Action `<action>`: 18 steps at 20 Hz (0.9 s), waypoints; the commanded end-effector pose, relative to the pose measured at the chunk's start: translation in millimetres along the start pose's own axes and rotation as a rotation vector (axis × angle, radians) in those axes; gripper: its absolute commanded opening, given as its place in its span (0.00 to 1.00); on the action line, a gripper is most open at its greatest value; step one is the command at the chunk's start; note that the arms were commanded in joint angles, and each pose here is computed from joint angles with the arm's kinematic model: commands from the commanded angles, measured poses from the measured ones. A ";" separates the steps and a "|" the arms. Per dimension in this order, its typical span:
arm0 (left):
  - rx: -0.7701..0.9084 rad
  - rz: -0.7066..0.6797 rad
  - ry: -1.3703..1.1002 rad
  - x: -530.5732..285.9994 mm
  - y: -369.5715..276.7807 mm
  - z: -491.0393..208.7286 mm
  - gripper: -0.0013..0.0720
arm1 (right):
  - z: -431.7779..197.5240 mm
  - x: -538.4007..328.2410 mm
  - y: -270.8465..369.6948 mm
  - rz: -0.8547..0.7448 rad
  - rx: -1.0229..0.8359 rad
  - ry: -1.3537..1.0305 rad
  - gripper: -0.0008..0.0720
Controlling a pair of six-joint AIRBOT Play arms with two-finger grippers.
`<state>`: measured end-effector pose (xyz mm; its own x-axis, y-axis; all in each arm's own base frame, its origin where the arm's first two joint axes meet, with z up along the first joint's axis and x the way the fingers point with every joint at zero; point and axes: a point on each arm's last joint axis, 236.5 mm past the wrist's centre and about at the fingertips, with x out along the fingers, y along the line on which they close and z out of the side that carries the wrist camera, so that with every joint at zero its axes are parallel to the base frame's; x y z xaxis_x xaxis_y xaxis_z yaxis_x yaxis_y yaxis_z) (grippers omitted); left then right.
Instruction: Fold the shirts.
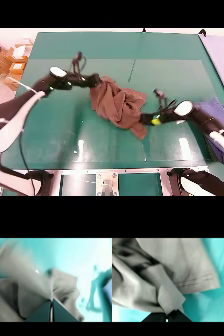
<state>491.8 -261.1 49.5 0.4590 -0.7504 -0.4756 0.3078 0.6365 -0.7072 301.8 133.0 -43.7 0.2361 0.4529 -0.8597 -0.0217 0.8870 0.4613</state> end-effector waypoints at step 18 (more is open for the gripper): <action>0.703 0.327 -0.582 -389.5 -234.9 53.8 0.05 | 88.4 -433.6 149.5 -0.044 -0.432 -0.959 0.03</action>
<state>269.5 -135.1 483.9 0.8353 -0.5444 0.0762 0.5467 0.8372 -0.0120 275.4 50.9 441.8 0.9422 0.2678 -0.2016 -0.2537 0.9628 0.0930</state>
